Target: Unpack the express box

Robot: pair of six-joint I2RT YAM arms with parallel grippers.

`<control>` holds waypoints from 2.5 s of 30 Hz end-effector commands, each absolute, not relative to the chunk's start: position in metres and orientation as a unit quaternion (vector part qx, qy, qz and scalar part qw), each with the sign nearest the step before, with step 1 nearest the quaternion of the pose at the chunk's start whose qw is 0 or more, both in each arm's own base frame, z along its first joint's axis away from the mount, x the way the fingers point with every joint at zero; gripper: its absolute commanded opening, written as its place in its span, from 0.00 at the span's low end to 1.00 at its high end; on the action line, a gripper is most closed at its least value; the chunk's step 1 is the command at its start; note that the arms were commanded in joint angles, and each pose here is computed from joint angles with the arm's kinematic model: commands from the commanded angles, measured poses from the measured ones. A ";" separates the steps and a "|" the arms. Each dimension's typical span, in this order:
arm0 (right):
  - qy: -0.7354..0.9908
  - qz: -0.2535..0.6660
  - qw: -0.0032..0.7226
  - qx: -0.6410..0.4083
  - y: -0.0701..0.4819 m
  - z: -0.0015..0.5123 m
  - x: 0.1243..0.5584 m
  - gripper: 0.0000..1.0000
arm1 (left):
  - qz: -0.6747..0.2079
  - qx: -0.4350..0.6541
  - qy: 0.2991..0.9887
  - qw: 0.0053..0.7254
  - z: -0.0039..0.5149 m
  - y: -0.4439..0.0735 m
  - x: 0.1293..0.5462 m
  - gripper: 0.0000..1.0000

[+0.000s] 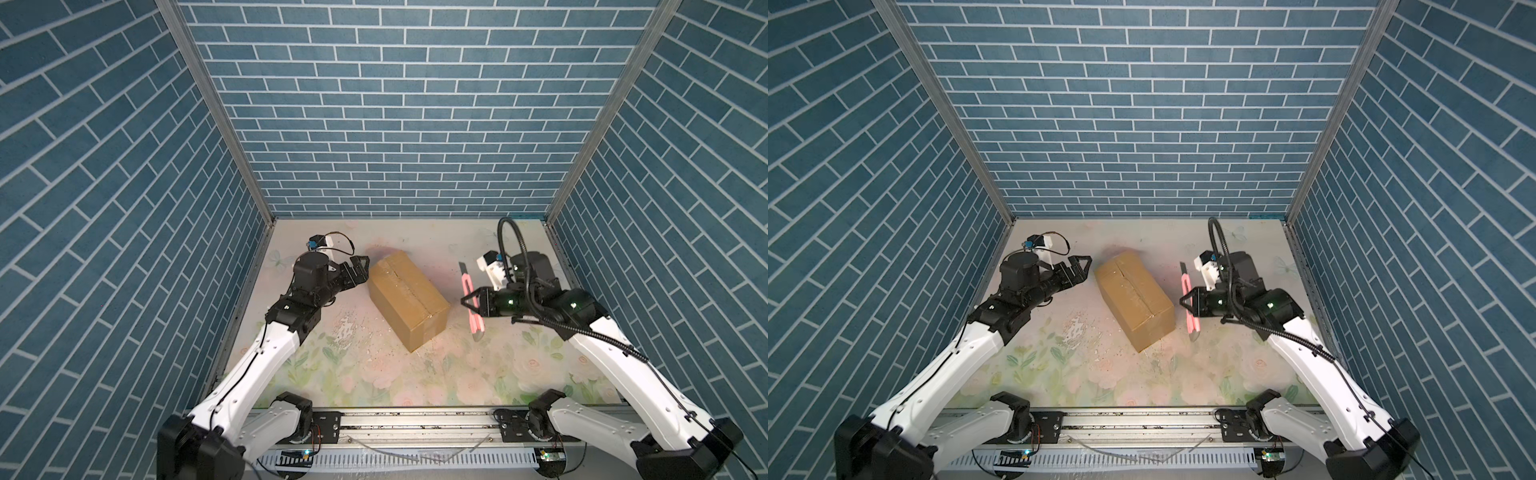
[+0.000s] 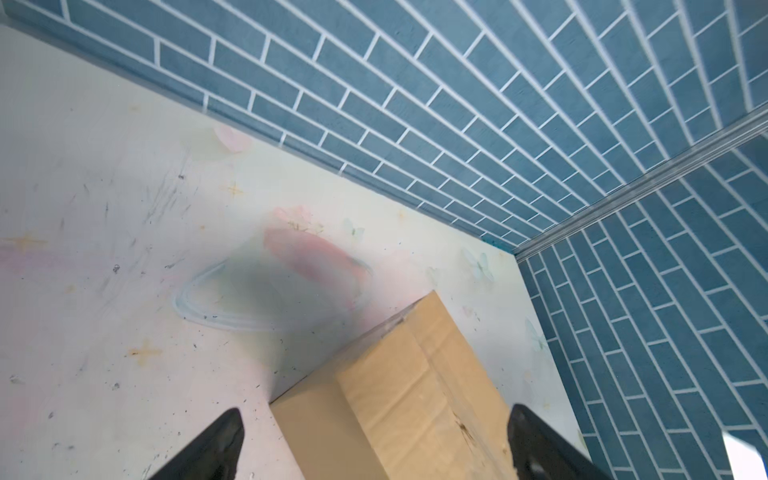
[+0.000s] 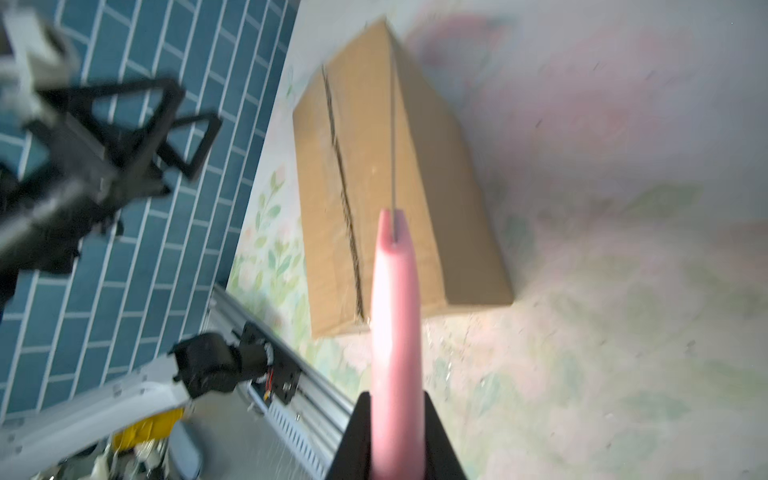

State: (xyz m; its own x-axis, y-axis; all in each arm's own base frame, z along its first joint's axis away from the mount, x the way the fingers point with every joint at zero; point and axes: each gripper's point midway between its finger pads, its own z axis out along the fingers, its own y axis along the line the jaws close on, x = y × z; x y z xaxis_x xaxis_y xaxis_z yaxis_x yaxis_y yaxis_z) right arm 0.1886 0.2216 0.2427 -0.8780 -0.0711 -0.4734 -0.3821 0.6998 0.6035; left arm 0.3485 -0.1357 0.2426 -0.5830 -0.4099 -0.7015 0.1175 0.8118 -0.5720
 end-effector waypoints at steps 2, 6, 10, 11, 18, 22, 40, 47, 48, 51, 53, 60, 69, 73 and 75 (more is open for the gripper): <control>0.879 0.433 0.185 -0.076 0.240 0.231 0.152 0.00 | -0.329 0.021 0.843 0.425 0.245 -0.159 0.366 1.00; 0.861 0.474 0.178 -0.050 0.250 0.212 0.130 0.00 | -0.348 0.024 0.835 0.425 0.239 -0.161 0.387 1.00; 0.864 0.470 0.169 -0.066 0.262 0.196 0.110 0.00 | -0.343 0.024 0.824 0.450 0.243 -0.159 0.397 1.00; 0.864 0.471 0.167 -0.070 0.266 0.195 0.106 0.00 | -0.341 0.027 0.824 0.451 0.243 -0.159 0.398 1.00; 0.845 0.505 0.162 -0.064 0.285 0.184 0.098 0.00 | -0.354 0.036 0.813 0.461 0.238 -0.163 0.400 1.00; 0.840 0.512 0.169 -0.056 0.285 0.180 0.098 0.00 | -0.362 0.038 0.809 0.462 0.236 -0.166 0.400 1.00; 0.824 0.538 0.177 -0.030 0.287 0.166 0.104 0.00 | -0.375 0.040 0.803 0.461 0.230 -0.172 0.409 1.00; 0.823 0.540 0.176 -0.020 0.285 0.159 0.105 0.00 | -0.374 0.042 0.802 0.464 0.231 -0.172 0.408 1.00; 0.823 0.541 0.175 -0.021 0.285 0.158 0.104 0.00 | -0.374 0.042 0.802 0.464 0.231 -0.172 0.408 1.00; 0.824 0.540 0.172 -0.019 0.285 0.155 0.104 0.00 | -0.374 0.041 0.803 0.463 0.229 -0.172 0.408 1.00; 0.823 0.541 0.172 -0.018 0.285 0.153 0.104 0.00 | -0.375 0.041 0.802 0.463 0.229 -0.173 0.408 1.00; 0.819 0.546 0.172 -0.021 0.288 0.155 0.104 0.00 | -0.378 0.045 0.804 0.457 0.225 -0.177 0.408 1.00; 0.802 0.572 0.168 -0.038 0.302 0.167 0.103 0.00 | -0.382 0.052 0.809 0.443 0.207 -0.189 0.401 1.00; 0.791 0.586 0.168 -0.045 0.305 0.174 0.101 0.00 | -0.388 0.049 0.807 0.443 0.202 -0.192 0.397 1.00; 0.788 0.591 0.167 -0.046 0.306 0.177 0.101 0.00 | -0.389 0.048 0.806 0.443 0.200 -0.196 0.390 1.00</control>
State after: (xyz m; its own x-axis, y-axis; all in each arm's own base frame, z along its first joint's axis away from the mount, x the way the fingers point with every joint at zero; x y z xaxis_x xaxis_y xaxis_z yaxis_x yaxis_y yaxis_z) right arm 0.1028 0.3016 0.1619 -0.9392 0.1121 -0.3246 -0.2632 0.3722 0.8900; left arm 0.3964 -0.1890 0.1983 -0.6165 -0.2606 -0.7430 0.4051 0.7042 -0.5831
